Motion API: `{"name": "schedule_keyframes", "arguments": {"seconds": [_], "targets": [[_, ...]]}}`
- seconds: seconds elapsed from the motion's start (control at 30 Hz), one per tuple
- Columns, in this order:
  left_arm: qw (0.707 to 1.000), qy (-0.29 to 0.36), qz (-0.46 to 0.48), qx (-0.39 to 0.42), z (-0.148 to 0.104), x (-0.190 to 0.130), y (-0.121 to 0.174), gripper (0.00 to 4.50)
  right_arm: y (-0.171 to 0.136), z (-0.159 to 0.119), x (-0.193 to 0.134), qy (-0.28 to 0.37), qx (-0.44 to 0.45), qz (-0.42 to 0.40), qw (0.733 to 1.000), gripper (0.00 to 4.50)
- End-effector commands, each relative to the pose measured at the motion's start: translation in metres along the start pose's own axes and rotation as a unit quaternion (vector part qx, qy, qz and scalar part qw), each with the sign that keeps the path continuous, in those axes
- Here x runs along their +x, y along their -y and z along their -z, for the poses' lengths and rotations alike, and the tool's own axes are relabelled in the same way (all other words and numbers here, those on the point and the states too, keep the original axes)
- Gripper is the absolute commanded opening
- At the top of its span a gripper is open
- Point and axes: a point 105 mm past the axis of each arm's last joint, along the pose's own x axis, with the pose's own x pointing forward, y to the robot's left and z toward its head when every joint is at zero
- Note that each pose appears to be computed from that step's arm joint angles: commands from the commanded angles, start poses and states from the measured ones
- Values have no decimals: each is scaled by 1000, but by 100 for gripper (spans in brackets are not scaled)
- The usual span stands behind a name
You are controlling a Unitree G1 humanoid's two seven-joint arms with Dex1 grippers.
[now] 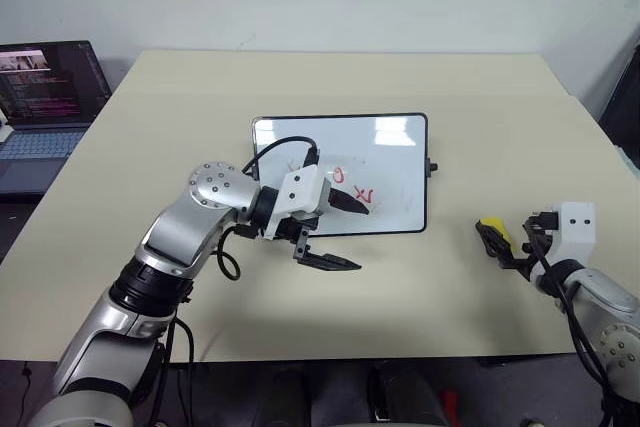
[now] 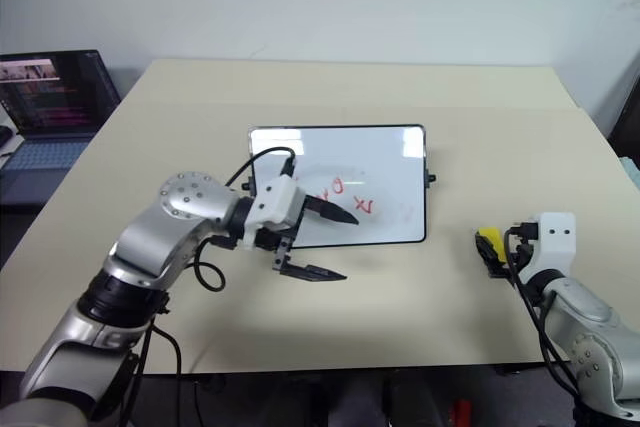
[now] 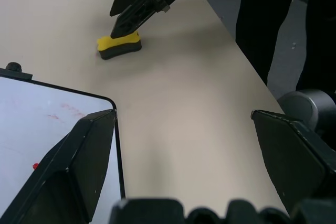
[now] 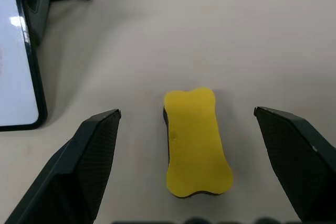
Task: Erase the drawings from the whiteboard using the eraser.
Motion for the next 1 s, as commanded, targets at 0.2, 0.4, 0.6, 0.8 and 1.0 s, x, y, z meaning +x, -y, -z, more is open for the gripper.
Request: {"name": "schedule_keyframes", "arguments": {"seconds": [0.2,0.4,0.6,0.8,1.0], "targets": [[1000,1,-16,16,-4,-3,1,450,2,-8,14,14,-31,-13,999,446],[1000,-3,-27,9,0,-5,4,450,5,-5,21,9,-35,-12,999,446],[999,-7,-34,5,1,-6,7,450,9,-4,27,6,-38,-11,999,446],[999,-9,-40,3,2,-7,7,450,13,-3,32,2,-36,-9,999,430],[999,-12,-44,-1,3,-7,8,450,13,-4,34,-1,-41,-10,999,245]]}}
